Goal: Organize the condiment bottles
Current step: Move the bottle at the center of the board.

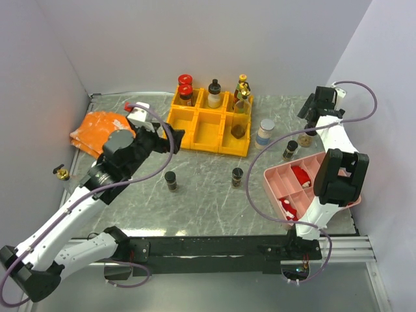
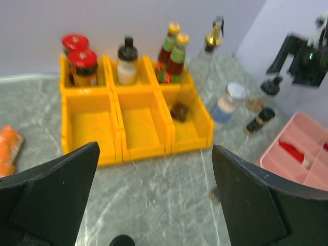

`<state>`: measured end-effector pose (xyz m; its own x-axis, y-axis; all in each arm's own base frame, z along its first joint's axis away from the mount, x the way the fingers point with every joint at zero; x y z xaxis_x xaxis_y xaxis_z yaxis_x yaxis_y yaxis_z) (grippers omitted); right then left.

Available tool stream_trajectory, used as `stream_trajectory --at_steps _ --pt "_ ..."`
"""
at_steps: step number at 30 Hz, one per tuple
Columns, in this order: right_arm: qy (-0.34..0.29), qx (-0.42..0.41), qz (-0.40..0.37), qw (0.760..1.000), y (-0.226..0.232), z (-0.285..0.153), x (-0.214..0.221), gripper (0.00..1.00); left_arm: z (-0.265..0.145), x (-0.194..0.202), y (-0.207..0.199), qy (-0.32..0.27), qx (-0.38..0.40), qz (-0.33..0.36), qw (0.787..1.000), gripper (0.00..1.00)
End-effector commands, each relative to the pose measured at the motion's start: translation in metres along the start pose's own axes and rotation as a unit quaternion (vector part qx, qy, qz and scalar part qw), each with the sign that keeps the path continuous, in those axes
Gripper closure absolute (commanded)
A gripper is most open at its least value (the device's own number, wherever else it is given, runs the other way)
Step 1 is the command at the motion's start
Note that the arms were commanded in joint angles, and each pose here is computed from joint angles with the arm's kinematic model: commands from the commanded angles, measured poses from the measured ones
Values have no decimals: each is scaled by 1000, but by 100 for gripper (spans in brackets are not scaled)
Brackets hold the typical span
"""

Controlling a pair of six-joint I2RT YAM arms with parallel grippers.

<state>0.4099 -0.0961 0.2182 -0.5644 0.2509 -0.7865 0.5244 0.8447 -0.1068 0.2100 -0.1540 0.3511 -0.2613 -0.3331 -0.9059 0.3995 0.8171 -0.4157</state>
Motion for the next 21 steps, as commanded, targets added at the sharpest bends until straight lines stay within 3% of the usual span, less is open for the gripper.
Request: stream_trajectory --at_steps 1,6,11,12,13,16,21 --pt "7 -16 19 1000 -3 5 -7 0 -4 -20 -1 -61 -17 7 998 4" --pt "49 -44 17 998 0 31 13 1 -5 -20 -5 -55 3 -1 999 3" --pt "56 -32 5 998 -3 42 25 11 -7 -21 -5 -53 0 0 999 4" --pt "56 -27 5 998 -4 43 25 14 -7 -22 -6 -52 6 0 999 4" --pt "49 -24 3 998 -5 43 23 27 -7 -21 -7 -49 8 0 999 4" --pt "25 -18 1 1000 -10 36 20 50 -6 -20 -6 -45 7 2 999 4" --pt "-36 -26 10 999 -15 2 -6 59 -8 -23 -5 -53 -3 0 999 3"
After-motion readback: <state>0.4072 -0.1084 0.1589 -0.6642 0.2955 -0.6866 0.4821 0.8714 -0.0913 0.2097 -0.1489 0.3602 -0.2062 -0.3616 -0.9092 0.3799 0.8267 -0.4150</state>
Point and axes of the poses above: each gripper's point midway between its finger pads, its own z axis out along the fingers, its own y axis along the line the jaws close on, x = y × z, the point moved 9 cm from there along -z, back along the fingers, and after that the axes turned 11 degrees about -z, right-handed, at the moved point
